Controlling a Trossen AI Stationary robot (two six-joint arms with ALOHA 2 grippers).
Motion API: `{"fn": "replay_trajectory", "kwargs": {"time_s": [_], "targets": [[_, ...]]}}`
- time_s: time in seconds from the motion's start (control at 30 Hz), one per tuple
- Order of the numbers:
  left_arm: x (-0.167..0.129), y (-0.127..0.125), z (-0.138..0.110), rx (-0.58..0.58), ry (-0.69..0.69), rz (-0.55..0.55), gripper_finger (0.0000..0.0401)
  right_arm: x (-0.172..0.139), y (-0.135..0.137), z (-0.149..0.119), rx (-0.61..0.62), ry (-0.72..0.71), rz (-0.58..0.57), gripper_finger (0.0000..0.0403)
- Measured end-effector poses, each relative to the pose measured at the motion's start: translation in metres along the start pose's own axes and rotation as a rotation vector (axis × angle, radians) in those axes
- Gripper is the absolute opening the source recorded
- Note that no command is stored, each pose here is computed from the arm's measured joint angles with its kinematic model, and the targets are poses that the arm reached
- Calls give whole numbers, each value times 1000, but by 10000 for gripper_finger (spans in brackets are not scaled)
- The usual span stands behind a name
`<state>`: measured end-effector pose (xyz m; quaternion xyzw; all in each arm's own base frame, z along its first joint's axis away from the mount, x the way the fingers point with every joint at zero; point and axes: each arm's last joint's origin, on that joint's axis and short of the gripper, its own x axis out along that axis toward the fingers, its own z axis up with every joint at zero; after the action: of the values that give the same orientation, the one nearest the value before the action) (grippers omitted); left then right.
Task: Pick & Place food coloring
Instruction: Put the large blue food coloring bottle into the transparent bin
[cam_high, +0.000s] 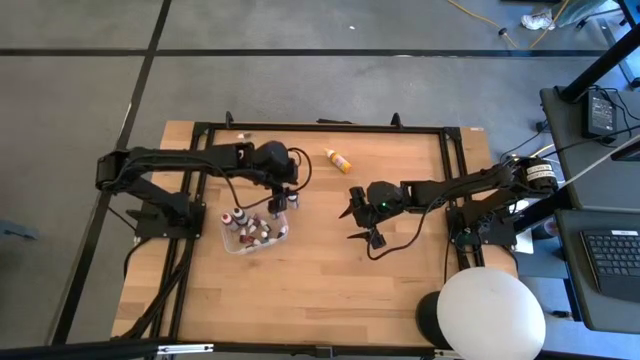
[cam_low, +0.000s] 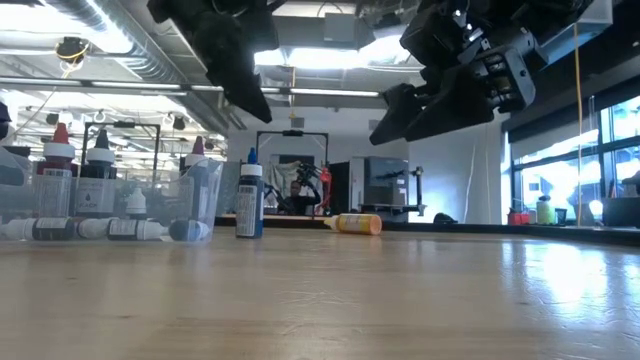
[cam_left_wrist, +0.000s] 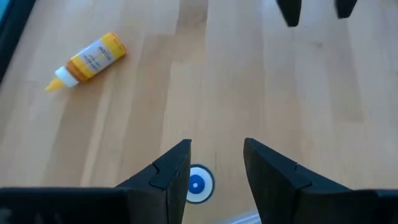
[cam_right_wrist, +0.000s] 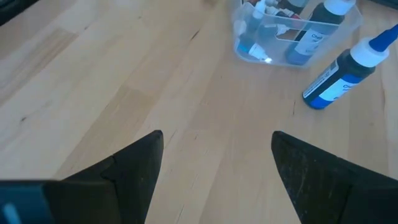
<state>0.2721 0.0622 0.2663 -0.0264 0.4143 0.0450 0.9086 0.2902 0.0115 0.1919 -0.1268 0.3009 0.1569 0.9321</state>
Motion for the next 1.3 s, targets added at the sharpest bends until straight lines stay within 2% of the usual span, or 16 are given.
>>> {"fn": "replay_trajectory", "kwargs": {"time_s": [0.13, 0.43, 0.73, 0.97, 1.3], "targets": [[0, -4, -1, 12, 20, 31, 146, 0, 0, 0, 1, 5, 2, 302], [2, -9, -1, 43, 25, 24, 145, 0, 0, -1, -4, 14, 4, 302], [6, -7, -6, -40, 84, 55, 145, 0, 0, -1, -5, 14, 4, 302], [26, -4, -9, -37, 140, 106, 145, 0, 0, -1, -4, 18, 6, 302], [50, -3, -16, -12, 225, 91, 145, 0, 0, -2, -3, 22, 5, 302]]}}
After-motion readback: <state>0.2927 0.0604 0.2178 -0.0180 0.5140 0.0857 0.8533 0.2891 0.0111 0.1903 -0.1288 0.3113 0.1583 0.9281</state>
